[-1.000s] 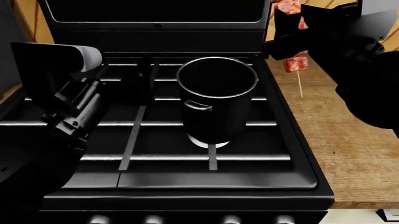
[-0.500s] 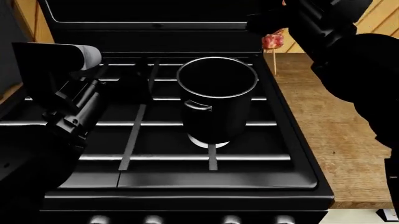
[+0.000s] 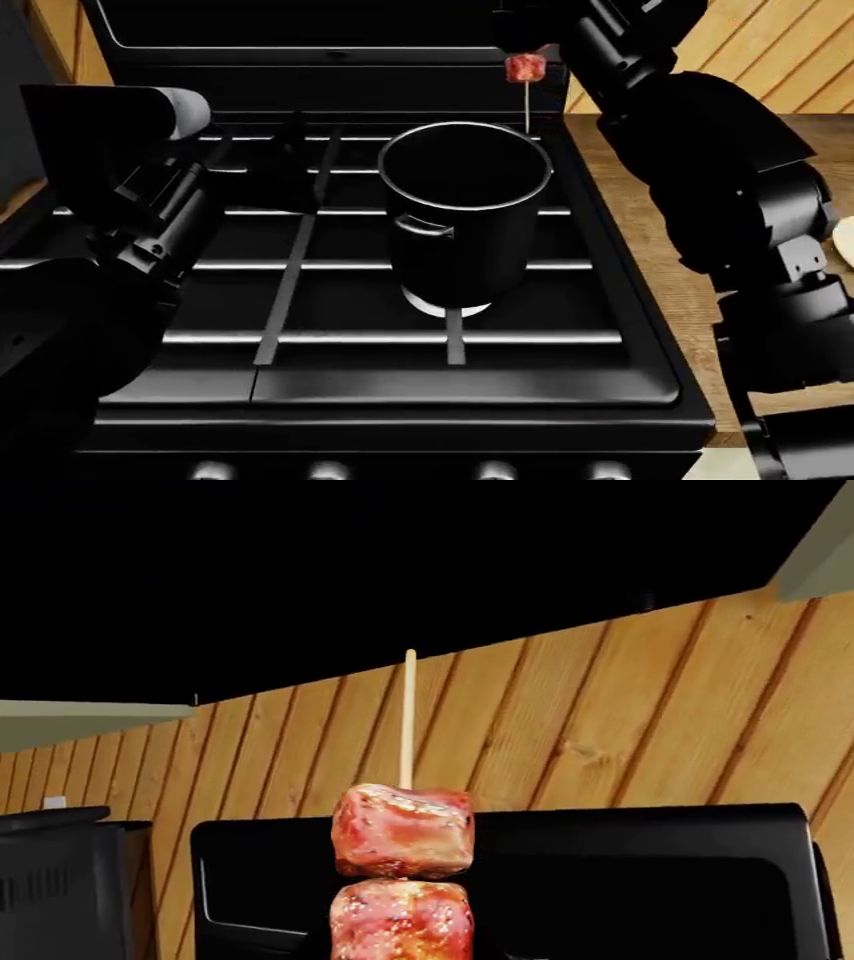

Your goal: Frozen meat rests on a plate on the counter. Retrieve the meat and place it in a pot on a burner. Then turn the burner on.

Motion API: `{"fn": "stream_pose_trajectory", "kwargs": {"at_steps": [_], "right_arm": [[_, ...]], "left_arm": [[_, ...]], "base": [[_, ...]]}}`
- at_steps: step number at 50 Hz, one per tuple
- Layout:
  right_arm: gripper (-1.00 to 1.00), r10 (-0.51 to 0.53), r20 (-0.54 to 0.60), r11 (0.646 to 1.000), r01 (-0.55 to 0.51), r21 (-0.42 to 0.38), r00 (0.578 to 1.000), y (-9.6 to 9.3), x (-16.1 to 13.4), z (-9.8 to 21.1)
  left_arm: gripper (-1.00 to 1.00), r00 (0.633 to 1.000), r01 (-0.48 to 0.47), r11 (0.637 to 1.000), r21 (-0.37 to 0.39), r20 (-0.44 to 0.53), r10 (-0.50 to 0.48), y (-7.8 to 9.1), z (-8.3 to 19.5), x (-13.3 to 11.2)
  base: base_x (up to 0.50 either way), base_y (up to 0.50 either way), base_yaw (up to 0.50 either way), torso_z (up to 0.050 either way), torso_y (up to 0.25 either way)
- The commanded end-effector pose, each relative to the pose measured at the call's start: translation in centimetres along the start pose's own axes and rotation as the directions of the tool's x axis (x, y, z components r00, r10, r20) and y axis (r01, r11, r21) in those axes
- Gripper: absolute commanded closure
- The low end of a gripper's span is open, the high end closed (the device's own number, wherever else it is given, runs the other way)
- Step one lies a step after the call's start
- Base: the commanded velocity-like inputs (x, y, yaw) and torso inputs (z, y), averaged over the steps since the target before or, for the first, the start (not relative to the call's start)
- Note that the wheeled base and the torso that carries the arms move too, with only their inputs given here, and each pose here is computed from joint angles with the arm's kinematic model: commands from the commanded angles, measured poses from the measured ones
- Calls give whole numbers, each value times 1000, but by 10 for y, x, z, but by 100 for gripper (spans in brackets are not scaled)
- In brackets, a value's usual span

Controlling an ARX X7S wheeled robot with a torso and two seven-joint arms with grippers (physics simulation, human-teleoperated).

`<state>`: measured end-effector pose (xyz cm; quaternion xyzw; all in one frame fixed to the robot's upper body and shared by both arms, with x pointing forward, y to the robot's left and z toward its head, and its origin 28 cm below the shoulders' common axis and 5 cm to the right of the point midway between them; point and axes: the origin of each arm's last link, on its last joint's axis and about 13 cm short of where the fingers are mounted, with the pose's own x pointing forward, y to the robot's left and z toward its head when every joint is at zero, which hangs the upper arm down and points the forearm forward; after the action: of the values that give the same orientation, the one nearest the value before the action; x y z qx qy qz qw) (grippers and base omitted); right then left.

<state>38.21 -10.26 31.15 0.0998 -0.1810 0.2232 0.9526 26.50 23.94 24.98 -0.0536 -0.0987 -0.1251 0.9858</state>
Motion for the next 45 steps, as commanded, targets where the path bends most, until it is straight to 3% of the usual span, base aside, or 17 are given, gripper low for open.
{"fn": "stream_pose_trajectory", "kwargs": {"at_steps": [1, 19, 45], "right_arm": [[100, 23, 42, 1000, -24, 18, 999, -2, 13, -22], [100, 51, 8, 996, -51, 70, 999, -3, 19, -56], [100, 56, -85, 993, -47, 109, 995, 0, 18, -81]], "left_arm": [[-100, 1000, -12, 1000, 2, 1, 12, 2, 0, 1], [-100, 1000, -17, 1000, -3, -9, 17, 4, -4, 3], [-100, 1000, -24, 1000, -14, -12, 24, 6, -6, 3]], "base": [[0, 0, 0, 0, 0], [0, 0, 0, 0, 1], [0, 0, 0, 0, 0]]}}
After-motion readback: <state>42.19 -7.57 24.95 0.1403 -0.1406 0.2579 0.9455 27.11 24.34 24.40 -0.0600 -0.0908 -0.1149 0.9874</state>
